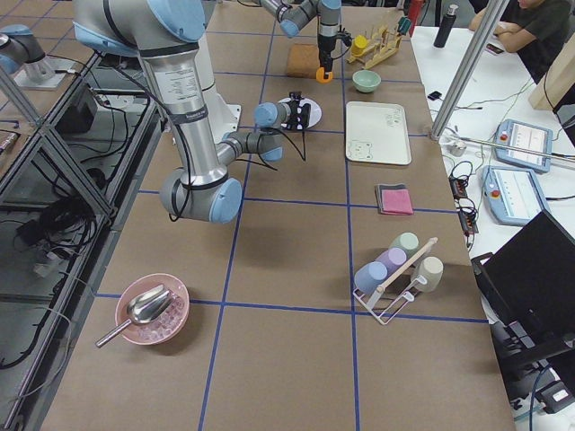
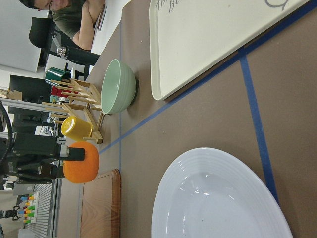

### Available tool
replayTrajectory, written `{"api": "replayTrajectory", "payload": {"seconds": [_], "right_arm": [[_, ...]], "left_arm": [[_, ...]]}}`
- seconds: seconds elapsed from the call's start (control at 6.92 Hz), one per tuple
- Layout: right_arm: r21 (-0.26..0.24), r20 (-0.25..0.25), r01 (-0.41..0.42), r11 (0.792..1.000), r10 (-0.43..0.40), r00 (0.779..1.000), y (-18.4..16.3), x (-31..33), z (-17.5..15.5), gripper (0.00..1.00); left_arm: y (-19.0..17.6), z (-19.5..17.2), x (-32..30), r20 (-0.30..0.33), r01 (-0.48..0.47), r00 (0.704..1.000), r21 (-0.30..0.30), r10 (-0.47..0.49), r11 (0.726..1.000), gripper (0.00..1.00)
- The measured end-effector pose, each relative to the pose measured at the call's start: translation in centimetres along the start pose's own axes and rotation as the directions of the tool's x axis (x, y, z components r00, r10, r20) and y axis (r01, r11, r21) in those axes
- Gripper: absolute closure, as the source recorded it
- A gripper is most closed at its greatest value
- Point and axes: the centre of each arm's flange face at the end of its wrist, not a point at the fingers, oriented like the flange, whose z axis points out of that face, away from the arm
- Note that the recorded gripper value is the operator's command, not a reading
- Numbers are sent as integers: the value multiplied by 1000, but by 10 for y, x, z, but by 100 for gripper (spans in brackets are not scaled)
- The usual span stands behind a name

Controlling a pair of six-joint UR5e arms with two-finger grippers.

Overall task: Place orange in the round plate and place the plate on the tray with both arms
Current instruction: 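Lift the orange with the left gripper and carry it over the white plate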

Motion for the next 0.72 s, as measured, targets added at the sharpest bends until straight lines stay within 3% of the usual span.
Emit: {"api": "replayTrajectory", "payload": {"seconds": [0.72], "right_arm": [[-31, -60, -8, 999, 6, 998, 16, 29, 14, 0]], "left_arm": [[92, 52, 60, -4, -74, 997, -61, 74, 995, 16]]}}
